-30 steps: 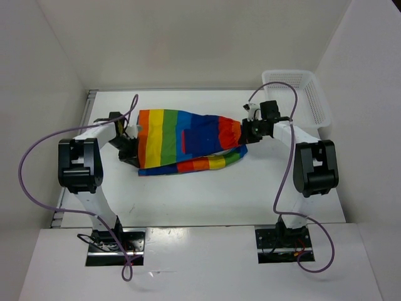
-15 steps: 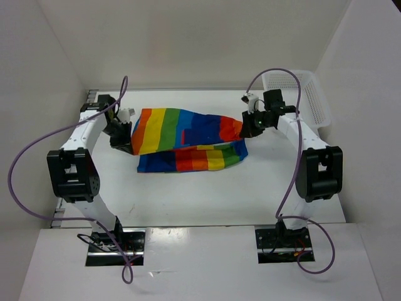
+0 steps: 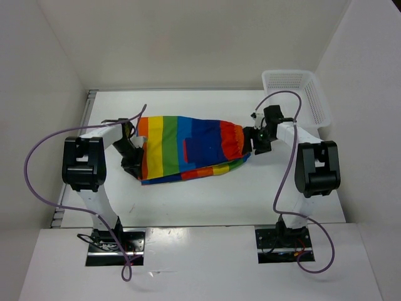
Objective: Fold and stack the shorts
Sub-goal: Fold the shorts
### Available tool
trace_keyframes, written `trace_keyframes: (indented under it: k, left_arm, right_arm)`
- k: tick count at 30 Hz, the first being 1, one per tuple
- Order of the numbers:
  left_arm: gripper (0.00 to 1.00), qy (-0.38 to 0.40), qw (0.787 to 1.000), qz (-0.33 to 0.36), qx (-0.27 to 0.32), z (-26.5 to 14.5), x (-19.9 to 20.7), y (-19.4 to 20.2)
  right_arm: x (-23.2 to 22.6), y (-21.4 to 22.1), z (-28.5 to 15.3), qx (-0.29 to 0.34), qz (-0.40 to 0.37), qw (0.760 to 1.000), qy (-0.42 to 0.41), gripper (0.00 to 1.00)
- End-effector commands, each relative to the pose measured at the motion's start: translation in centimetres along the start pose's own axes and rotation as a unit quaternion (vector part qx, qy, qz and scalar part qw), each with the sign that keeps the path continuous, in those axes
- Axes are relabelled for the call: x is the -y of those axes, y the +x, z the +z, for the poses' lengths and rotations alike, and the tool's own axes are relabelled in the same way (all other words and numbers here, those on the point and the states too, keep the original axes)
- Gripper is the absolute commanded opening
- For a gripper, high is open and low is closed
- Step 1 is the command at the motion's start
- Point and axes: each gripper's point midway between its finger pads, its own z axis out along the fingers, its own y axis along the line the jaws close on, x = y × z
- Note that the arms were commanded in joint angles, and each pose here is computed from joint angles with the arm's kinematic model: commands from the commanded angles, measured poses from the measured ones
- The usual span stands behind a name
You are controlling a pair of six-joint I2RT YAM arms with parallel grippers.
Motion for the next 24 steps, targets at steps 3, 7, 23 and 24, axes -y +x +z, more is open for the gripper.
trace_keyframes:
  k: [3,7,23,24]
  left_arm:
    - [0.29,0.009,1.0,0.005,0.013,-0.2,0.3,-0.4]
    - [0.29,0.006,1.0,-0.002,-0.009,0.7,-0.1,0.5]
    - [0.33,0.0,1.0,0.004,0.01,0.1,-0.1,-0.5]
    - [0.33,0.0,1.0,0.004,0.011,0.1,-0.1,-0.5]
  right_arm:
    - [0.8,-1.0,2.3,0.019,0.06,0.998,0.01,0.72]
    - [1.4,-0.6,4.1,0.008,0.075,0.997,0.01,0.72]
    - [-0.7,-5.6,2.8,0.054,0.018,0.998,-0.039,0.04]
    - [-1.0,-6.1,2.3,0.06,0.004,0.998,-0.035,0.02]
